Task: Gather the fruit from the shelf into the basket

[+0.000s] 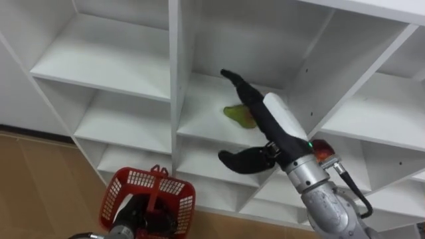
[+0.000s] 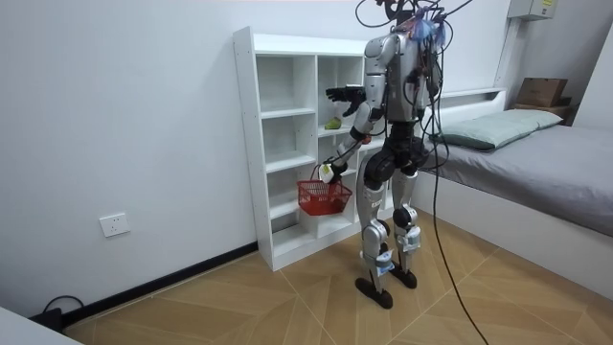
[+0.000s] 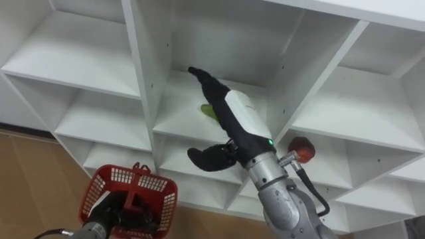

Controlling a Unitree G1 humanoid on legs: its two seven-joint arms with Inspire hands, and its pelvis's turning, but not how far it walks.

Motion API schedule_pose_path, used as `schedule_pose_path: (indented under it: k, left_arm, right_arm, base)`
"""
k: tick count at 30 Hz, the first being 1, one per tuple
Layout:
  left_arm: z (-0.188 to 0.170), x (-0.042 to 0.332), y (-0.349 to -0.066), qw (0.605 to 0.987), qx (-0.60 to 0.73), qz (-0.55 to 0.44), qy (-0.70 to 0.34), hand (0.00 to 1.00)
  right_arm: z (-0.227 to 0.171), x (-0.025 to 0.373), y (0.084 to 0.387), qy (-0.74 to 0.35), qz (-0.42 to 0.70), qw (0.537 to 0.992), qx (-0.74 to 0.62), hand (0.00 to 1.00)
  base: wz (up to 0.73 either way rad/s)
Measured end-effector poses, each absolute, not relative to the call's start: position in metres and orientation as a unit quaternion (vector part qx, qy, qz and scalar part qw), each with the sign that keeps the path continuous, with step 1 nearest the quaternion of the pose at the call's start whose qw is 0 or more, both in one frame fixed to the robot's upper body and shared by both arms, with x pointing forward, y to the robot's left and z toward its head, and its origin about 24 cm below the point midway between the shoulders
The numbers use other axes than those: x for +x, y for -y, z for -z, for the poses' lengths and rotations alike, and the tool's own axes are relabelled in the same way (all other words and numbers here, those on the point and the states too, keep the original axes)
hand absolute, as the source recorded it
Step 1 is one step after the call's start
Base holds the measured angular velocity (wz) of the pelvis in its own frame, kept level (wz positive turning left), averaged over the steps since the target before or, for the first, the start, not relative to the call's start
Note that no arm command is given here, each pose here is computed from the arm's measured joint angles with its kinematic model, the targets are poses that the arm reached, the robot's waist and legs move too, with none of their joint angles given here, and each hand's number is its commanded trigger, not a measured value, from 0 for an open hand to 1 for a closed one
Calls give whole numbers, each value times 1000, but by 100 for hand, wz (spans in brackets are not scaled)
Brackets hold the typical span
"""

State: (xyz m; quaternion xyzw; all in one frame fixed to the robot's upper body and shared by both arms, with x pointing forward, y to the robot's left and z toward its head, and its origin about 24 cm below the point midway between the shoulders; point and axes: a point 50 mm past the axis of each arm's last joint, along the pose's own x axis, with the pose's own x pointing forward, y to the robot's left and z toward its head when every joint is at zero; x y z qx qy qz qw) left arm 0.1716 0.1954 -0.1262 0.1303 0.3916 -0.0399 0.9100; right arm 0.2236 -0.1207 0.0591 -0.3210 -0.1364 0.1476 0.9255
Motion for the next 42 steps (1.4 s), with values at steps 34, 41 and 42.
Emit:
schedule_pose_path:
  k: [34, 41, 42]
  left_arm:
    - [129, 171, -187, 894, 150, 63, -418, 100]
    - [128, 174, -182, 895, 142, 74, -416, 100]
    - [128, 174, -182, 896, 141, 74, -415, 100]
  right_arm:
    - [-16, 269, 157, 1, -9, 965, -262, 0]
    - [-11, 268, 155, -13, -9, 966, -260, 0]
    - [-10, 268, 154, -16, -11, 965, -260, 0]
  base:
    - [4]
    - [9]
    - [9]
